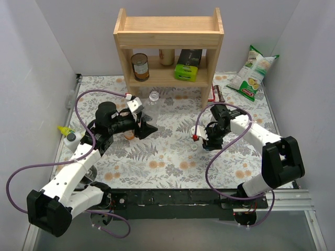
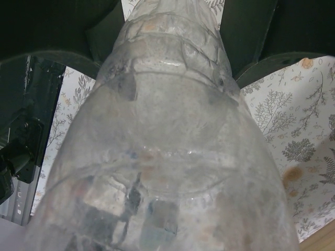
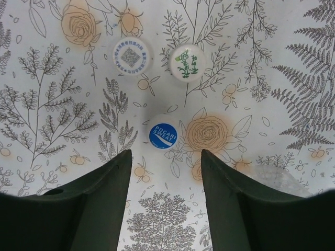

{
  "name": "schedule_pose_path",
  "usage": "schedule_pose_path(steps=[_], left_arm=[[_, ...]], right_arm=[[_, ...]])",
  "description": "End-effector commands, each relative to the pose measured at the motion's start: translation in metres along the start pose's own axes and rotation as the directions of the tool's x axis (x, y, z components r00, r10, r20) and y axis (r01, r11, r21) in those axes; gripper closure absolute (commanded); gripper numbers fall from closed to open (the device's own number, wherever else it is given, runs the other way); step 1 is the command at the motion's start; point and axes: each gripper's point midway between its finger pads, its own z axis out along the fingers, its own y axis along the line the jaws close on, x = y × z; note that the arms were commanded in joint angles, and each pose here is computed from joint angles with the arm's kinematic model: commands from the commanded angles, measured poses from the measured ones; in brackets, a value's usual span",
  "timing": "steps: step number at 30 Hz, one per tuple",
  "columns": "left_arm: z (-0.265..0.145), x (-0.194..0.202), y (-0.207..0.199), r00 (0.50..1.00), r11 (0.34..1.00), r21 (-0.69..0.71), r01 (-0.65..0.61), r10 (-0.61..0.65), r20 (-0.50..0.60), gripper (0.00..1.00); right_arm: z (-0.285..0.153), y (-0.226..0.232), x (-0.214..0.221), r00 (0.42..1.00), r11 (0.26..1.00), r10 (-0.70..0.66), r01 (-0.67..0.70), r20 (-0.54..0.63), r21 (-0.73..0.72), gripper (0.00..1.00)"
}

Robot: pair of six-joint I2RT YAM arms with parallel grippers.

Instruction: Screw on the bottle caps

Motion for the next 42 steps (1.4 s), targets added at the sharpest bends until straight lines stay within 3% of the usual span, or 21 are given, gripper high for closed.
schedule_pose_path(steps=[1,27,33,36,40,42], left_arm=[[-0.003,-0.021,0.004,0.998,0.999,0.004,-0.047,0.047,0.032,1.00],[0.004,-0.013,0.008,0.999,0.999,0.021,-0.031,0.031,0.018,1.00],[0.007,-0.008,0.005,0.999,0.998,0.049,-0.036,0.035,0.019,1.00],[0.012,0.003,-0.006,0.999,0.992,0.113,-0.054,0.052,0.013,1.00],[0.022,0.032,-0.037,0.992,0.969,0.211,-0.124,0.125,0.009,1.00],[0.025,0.063,-0.056,0.991,0.954,0.275,-0.121,0.132,-0.022,1.00]], right_arm=[[0.010,-0.002,0.003,0.998,0.998,-0.066,0.066,0.018,-0.006,0.38],[0.038,-0.009,0.021,0.999,0.998,-0.037,0.036,-0.016,-0.055,0.44],[0.035,-0.010,0.021,0.999,0.999,-0.024,0.023,-0.024,-0.046,0.61],[0.015,-0.005,-0.001,1.000,0.999,0.004,-0.003,0.022,-0.049,0.69],[-0.051,-0.008,-0.083,0.971,0.999,0.053,-0.054,0.232,-0.003,0.71],[-0.071,0.011,-0.112,0.955,0.994,0.099,-0.084,0.278,-0.066,0.72]])
